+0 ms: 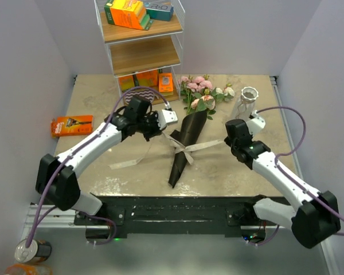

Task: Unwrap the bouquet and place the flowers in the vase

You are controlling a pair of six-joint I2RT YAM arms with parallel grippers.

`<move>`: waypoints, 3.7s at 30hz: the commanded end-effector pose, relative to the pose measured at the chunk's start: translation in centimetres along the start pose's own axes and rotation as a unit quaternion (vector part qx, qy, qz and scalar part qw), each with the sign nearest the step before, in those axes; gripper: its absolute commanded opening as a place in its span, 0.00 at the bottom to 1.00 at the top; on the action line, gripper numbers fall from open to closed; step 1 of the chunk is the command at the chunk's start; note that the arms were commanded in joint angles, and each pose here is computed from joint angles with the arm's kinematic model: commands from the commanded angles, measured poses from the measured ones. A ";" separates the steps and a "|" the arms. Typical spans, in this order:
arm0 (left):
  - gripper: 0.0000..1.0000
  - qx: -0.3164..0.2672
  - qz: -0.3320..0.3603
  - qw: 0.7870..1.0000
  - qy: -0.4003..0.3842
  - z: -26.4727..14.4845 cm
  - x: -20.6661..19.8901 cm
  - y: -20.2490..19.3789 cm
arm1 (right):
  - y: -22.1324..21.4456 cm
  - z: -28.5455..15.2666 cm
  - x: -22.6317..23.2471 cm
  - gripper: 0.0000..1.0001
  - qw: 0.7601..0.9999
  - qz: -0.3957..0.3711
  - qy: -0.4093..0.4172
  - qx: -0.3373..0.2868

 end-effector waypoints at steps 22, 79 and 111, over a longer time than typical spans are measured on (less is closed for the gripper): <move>0.00 -0.004 -0.142 0.897 0.418 -18.2 9.4 -5.2 | 11.5 -10.4 -11.7 0.00 0.970 0.068 -0.185 -0.144; 0.99 -0.067 -0.111 0.974 0.187 -12.7 0.5 -0.5 | -7.7 2.9 7.6 0.20 0.958 -0.162 0.229 0.064; 0.99 -0.074 -0.110 0.972 0.193 -13.3 0.5 -0.1 | 2.7 -13.5 10.1 0.00 0.851 -0.172 0.482 -0.116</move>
Point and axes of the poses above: each gripper's point midway between its finger pads, its own z axis out along the fingers, its own x axis along the line the jaws close on, y = z × x, the point moved 4 cm from there along -z, back along the fingers, and after that the axes turned 15 degrees about -z, right-handed, at the moved point
